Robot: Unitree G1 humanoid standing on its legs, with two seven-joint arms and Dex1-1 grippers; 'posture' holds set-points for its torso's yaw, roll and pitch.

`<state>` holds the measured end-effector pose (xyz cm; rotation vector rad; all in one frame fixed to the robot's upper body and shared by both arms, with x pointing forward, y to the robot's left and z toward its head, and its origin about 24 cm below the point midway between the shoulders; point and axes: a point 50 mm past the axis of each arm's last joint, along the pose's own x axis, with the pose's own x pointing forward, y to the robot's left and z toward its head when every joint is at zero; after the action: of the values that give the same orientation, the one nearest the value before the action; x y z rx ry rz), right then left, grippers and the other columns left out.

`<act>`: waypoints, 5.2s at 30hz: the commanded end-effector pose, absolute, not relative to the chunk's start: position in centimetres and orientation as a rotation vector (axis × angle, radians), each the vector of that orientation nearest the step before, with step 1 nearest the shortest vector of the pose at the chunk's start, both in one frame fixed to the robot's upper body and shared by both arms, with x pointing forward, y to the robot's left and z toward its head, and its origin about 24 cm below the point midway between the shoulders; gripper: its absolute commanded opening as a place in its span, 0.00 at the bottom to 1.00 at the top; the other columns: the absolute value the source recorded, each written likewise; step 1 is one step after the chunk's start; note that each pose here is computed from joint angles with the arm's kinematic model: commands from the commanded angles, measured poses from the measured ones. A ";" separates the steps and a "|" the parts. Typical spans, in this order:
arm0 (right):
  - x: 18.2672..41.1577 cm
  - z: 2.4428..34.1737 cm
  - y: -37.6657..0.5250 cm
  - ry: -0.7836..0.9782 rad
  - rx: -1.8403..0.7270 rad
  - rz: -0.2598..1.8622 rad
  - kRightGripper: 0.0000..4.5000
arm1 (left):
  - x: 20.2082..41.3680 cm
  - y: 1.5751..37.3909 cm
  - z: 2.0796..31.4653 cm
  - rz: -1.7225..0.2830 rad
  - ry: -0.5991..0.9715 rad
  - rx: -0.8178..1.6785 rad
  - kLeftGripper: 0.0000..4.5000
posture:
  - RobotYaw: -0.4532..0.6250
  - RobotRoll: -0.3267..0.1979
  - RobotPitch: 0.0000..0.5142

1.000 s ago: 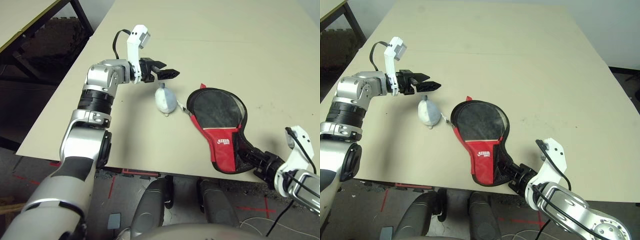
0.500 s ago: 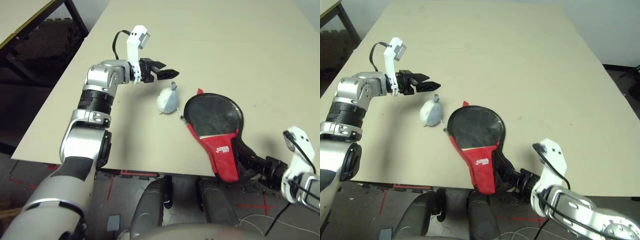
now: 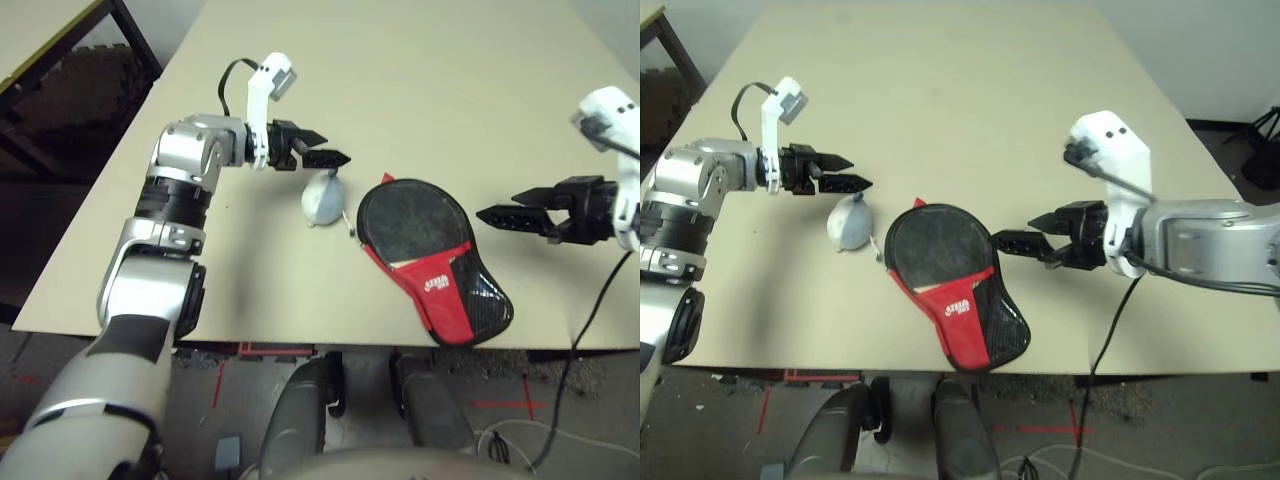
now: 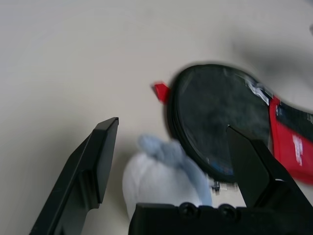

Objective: Store the ping-pong paddle in its case and zip it.

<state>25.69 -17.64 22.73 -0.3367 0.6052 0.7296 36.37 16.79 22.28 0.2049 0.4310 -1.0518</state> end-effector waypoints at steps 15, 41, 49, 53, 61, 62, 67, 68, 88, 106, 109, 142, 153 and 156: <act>28.9 16.8 -14.0 0.589 -0.666 0.933 1.00 | 34.4 16.9 17.5 -1.063 0.602 0.323 1.00 | 0.27 0.62 0.33; 28.4 13.3 -13.9 0.764 -0.658 1.081 1.00 | 36.1 14.8 15.8 -1.077 0.621 0.308 0.58 | 0.26 0.62 0.33; 28.8 12.7 -14.2 0.787 -0.678 1.084 1.00 | 37.5 15.0 17.3 -1.039 0.555 0.340 0.05 | 0.27 0.62 0.35; 29.0 12.4 -14.2 0.793 -0.682 1.082 1.00 | 38.5 14.5 18.2 -1.005 0.492 0.374 0.02 | 0.27 0.62 0.35; 29.0 11.8 -14.3 0.802 -0.687 1.085 1.00 | 40.7 12.3 18.9 -0.894 0.336 0.481 0.02 | 0.28 0.62 0.35; 29.1 11.8 -14.3 0.803 -0.688 1.086 1.00 | 40.9 12.0 19.0 -0.871 0.318 0.491 0.02 | 0.27 0.62 0.35; 29.1 11.5 -14.3 0.813 -0.689 1.091 1.00 | 41.8 11.4 19.8 -0.767 0.273 0.585 0.02 | 0.27 0.62 0.36; 29.1 11.4 -14.2 0.814 -0.690 1.092 1.00 | 41.9 11.4 19.9 -0.750 0.266 0.594 0.02 | 0.27 0.62 0.36; 29.1 10.7 -14.7 0.847 -0.700 1.098 1.00 | 42.5 15.4 21.6 -0.487 0.266 0.590 0.02 | 0.29 0.62 0.37; 29.5 10.8 -13.7 0.826 -0.687 1.102 1.00 | 41.7 3.2 19.6 -0.553 -0.034 0.658 0.02 | 0.22 0.62 0.44; 29.4 10.9 -13.6 0.825 -0.681 1.099 1.00 | 41.0 1.1 19.3 -0.607 -0.072 0.702 0.02 | 0.19 0.62 0.45; 30.2 12.5 -15.1 0.796 -0.505 1.019 1.00 | 40.5 3.0 20.2 -0.958 -0.076 0.446 0.99 | 0.26 0.62 0.41; 32.3 14.6 -16.1 0.730 -0.485 0.937 1.00 | 40.7 5.2 22.3 -1.007 -0.098 0.258 0.99 | 0.31 0.62 0.35; 34.3 16.8 -16.9 0.669 -0.504 0.822 1.00 | 40.9 7.1 23.3 -0.983 -0.099 0.244 0.99 | 0.31 0.62 0.35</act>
<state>33.50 -16.03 16.49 -0.4997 0.6712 0.9000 40.91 6.50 23.09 0.2621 -0.1088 -0.9782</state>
